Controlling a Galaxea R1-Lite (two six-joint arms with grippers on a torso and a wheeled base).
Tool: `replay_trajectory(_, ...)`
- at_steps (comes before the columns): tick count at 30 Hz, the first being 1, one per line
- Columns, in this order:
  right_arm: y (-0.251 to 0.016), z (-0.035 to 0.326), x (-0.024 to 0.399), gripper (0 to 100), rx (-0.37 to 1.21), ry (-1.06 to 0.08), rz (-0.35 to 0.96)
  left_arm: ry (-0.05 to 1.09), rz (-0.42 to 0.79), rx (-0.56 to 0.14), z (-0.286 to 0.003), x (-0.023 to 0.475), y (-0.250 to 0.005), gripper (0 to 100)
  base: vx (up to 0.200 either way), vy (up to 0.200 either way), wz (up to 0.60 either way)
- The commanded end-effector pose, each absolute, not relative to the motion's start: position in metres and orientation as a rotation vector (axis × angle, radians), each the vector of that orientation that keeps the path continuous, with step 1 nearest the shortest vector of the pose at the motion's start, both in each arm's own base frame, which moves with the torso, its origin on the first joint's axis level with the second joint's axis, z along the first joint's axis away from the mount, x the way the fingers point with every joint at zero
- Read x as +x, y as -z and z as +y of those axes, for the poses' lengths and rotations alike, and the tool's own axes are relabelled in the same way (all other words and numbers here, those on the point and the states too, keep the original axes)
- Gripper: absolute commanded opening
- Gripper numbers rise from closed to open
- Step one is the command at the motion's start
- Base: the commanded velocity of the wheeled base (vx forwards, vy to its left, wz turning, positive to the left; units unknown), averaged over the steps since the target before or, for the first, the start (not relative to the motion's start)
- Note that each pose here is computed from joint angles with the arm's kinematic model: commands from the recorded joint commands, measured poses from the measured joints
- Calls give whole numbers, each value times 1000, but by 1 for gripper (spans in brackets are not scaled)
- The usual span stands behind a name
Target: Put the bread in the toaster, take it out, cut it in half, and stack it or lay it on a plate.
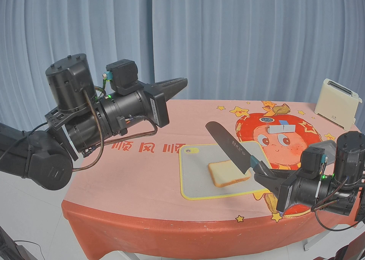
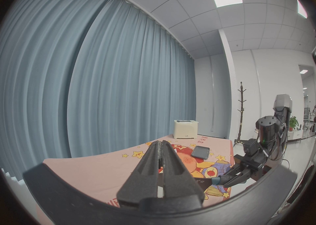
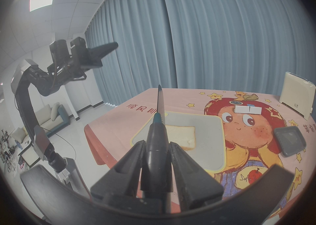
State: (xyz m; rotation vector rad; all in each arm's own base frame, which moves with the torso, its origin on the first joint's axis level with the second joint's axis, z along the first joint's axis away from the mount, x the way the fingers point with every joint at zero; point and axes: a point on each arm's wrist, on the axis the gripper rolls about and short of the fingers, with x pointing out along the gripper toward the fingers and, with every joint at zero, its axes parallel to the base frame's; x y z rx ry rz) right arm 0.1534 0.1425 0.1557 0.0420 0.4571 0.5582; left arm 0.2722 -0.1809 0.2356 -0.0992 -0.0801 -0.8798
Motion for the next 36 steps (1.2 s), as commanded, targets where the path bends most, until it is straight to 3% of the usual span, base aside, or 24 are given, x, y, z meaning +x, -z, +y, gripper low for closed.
replay_trajectory(1, -159, 140, 153, 0, 50, -552, 442, 890, -49, -97, -192, 276, -227, 0, 0, 0, 0)
replay_trajectory(6, -157, 140, 153, 0, 44, -551, 450, 924, 8, -84, -218, 284, -230, 0, 0, 0, 0)
replay_trajectory(17, -163, 136, 152, 0, 43, -534, 453, 920, 69, -69, -228, 290, -205, 0, 0, 0, 0)
replay_trajectory(24, -163, 136, 152, 0, 42, -535, 455, 917, 32, -78, -228, 293, -215, 0, 0, 0, 0)
replay_trajectory(28, -160, 137, 153, 0, 37, -532, 464, 923, 71, -71, -226, 286, -195, 0, 0, 0, 0)
replay_trajectory(36, -159, 138, 152, 0, 33, -535, 470, 922, -19, -89, -230, 295, -182, 0, 0, 0, 0)
